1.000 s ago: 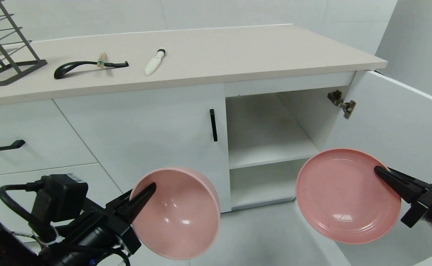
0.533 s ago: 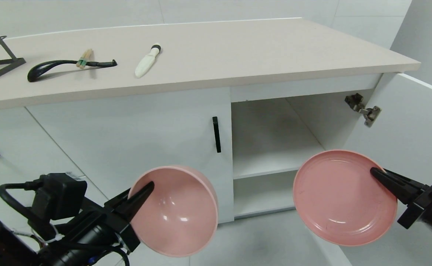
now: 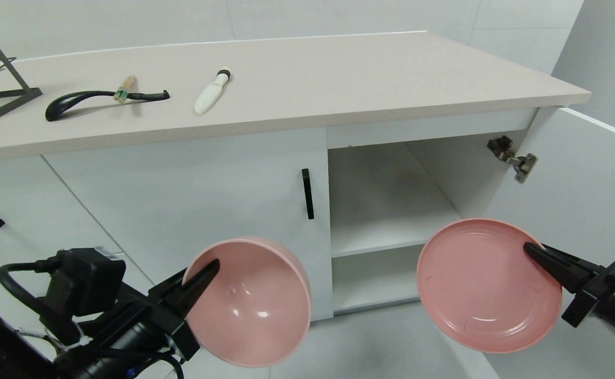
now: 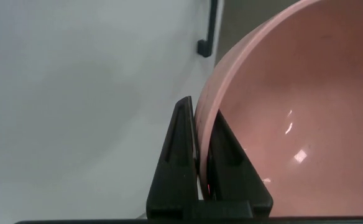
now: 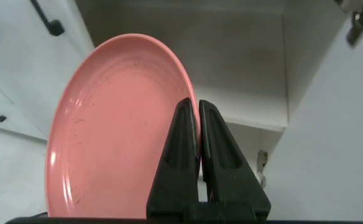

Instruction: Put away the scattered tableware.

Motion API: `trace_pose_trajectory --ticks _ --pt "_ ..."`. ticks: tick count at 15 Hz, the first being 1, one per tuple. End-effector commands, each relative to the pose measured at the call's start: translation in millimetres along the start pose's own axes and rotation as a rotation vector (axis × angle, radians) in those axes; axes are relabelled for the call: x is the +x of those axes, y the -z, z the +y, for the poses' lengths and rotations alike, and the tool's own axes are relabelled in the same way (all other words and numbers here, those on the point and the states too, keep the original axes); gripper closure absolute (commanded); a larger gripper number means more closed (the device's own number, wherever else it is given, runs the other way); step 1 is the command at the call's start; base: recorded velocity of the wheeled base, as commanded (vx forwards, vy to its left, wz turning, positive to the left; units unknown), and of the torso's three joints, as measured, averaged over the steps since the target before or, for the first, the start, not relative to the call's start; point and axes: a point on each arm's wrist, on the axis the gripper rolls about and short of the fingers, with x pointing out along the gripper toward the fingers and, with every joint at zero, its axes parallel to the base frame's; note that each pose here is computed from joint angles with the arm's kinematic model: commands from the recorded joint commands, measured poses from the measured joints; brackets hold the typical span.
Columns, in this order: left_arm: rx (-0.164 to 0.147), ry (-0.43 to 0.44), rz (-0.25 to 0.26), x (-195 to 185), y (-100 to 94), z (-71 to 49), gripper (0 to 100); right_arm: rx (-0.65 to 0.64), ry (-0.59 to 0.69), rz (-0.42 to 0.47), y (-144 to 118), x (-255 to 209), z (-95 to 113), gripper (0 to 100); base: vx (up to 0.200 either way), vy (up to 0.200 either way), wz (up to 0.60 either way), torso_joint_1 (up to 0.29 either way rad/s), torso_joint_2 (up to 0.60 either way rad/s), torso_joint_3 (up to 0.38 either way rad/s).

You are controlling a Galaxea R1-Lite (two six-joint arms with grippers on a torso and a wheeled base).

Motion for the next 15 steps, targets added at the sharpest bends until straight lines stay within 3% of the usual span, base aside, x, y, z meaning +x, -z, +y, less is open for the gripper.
trace_pose_trajectory --ticks 1,7,15 --pt "0.005 -0.001 -0.003 0 -0.4 0.1 100 0.004 0.001 0.016 3 2 -1 100 0.0 0.0 0.0 0.0 0.0 0.0" --pt "-0.001 0.0 -0.056 -7 -9.7 0.6 100 -0.006 -0.006 0.124 24 15 -4 100 0.0 0.0 0.0 0.0 0.0 0.0" --pt "0.0 -0.003 -0.05 -8 -9.6 0.8 100 0.057 -0.002 0.207 45 36 -10 100 0.0 0.0 0.0 0.0 0.0 0.0"
